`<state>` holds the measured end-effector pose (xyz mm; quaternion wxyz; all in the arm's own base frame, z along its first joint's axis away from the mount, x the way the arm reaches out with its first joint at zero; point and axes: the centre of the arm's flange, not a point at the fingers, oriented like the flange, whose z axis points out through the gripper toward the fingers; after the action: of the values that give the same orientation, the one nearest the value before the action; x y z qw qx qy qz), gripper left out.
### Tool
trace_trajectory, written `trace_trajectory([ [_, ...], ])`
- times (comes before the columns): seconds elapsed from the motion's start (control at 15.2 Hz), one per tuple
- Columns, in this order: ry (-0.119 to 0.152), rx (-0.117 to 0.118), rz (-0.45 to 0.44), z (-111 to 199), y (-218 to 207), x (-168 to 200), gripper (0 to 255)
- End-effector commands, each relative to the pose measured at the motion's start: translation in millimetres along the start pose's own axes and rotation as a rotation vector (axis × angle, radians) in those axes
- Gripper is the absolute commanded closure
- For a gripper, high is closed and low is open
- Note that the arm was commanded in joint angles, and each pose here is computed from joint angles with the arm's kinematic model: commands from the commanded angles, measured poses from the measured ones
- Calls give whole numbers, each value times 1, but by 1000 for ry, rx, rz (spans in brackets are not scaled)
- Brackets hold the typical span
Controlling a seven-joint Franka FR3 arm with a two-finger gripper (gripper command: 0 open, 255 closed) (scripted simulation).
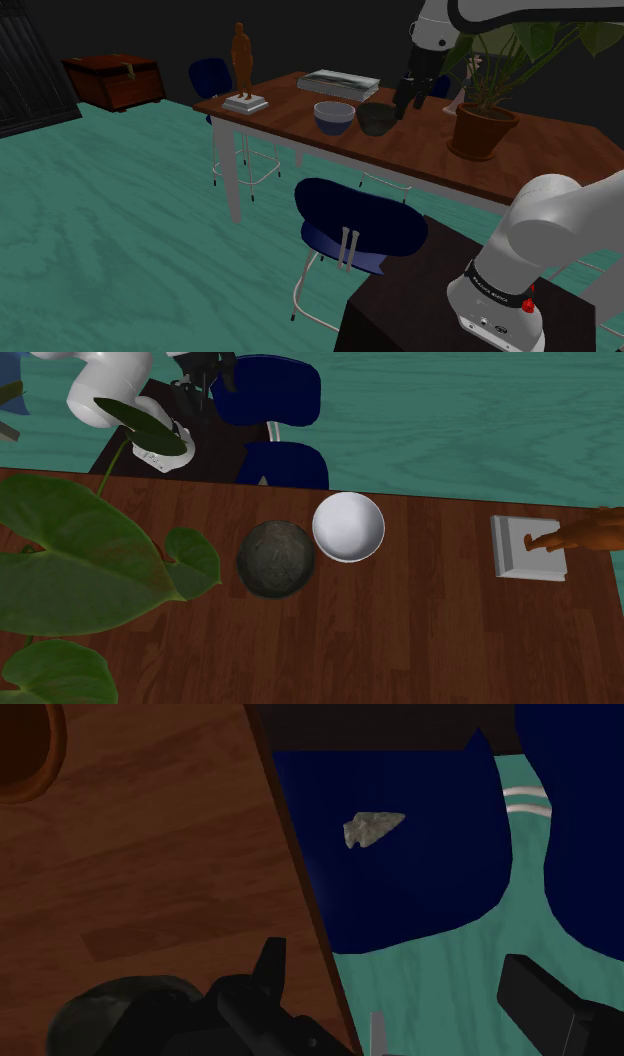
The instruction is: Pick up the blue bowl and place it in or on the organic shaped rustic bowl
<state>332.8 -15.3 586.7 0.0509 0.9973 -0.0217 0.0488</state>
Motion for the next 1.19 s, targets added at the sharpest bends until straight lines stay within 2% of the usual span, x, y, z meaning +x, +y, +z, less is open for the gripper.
trace_trajectory([
  [0.0, 0, 0, 0, 0, 0, 0, 0],
  [1.12, 12, 9, 12, 85, 8, 206, 0],
])
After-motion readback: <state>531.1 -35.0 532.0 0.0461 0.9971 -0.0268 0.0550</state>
